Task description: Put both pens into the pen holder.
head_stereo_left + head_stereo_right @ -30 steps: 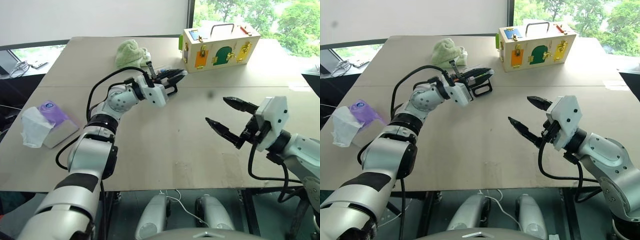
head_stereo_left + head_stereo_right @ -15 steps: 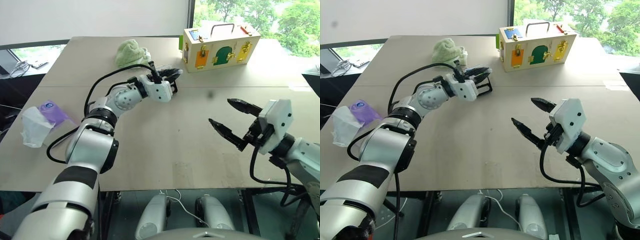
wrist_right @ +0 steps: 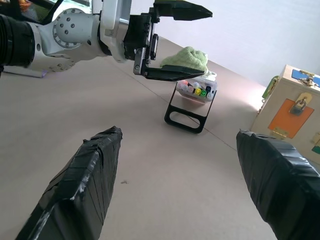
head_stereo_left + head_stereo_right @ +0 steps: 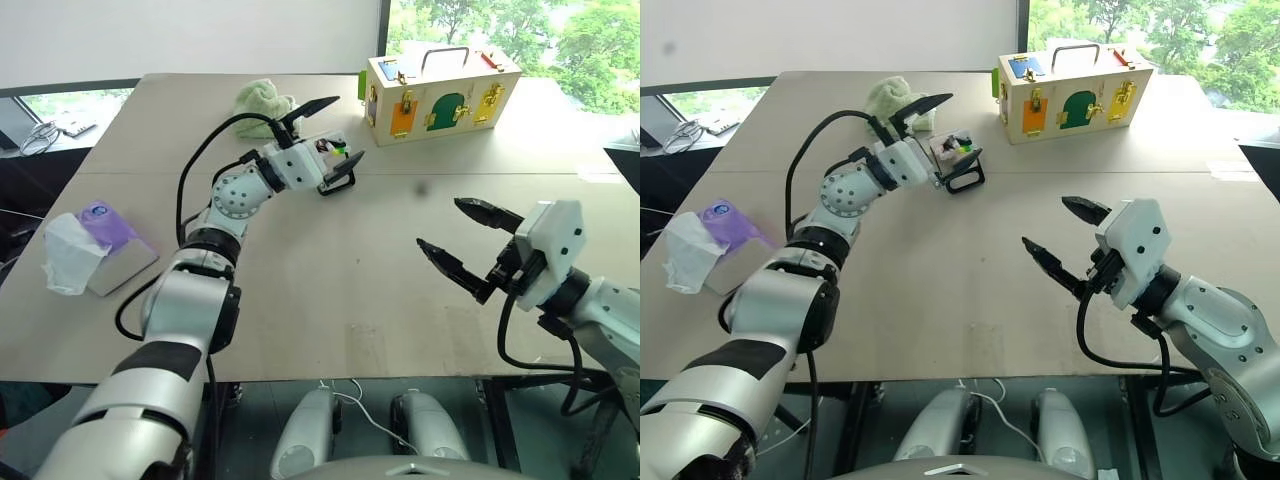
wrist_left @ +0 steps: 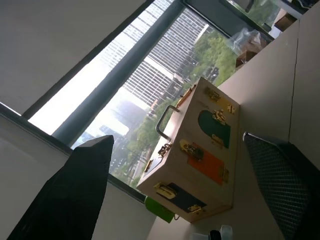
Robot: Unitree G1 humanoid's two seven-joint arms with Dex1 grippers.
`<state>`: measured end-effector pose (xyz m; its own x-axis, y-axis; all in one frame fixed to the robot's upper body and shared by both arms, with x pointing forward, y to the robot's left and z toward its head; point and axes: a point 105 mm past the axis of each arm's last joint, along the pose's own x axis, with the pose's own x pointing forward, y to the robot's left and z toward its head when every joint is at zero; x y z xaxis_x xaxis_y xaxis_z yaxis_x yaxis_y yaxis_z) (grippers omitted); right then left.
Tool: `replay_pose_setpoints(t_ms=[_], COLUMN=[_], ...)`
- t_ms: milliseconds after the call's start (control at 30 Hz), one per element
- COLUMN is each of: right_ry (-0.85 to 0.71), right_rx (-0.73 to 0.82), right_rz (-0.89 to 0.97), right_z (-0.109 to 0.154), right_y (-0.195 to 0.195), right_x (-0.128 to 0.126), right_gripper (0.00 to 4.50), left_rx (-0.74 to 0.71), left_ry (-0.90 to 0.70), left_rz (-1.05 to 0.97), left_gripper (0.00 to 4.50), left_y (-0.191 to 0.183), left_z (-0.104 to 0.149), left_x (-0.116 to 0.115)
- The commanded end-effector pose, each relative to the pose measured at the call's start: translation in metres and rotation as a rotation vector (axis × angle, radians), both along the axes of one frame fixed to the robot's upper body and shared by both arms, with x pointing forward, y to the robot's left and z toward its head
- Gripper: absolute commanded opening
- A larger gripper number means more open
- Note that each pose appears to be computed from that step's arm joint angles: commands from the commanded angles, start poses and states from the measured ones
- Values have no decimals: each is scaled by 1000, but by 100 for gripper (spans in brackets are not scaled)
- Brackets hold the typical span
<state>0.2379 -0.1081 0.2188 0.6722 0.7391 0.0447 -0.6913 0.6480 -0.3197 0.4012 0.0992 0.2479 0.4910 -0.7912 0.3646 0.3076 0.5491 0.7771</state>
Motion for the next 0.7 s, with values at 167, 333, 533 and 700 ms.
replay_pose_setpoints(t_ms=[167,333,533,700], right_ry=[-23,-6,59,106], right_rx=[-35,-51,-110,-143], right_rz=[-7,11,44,35], right_z=[-1,-4,-15,-20], right_y=[0,-12,-33,-51], right_x=[18,23,17,16], right_gripper=[391,391,391,391], left_rx=[-410,-383,-449,-452], left_ry=[479,760,949,1007], left_rz=[-73,255,366,443], left_gripper=[447,447,447,447], left_y=[25,66,95,108], left_z=[-5,-52,-78,-91], left_x=[-46,-96,-154,-175])
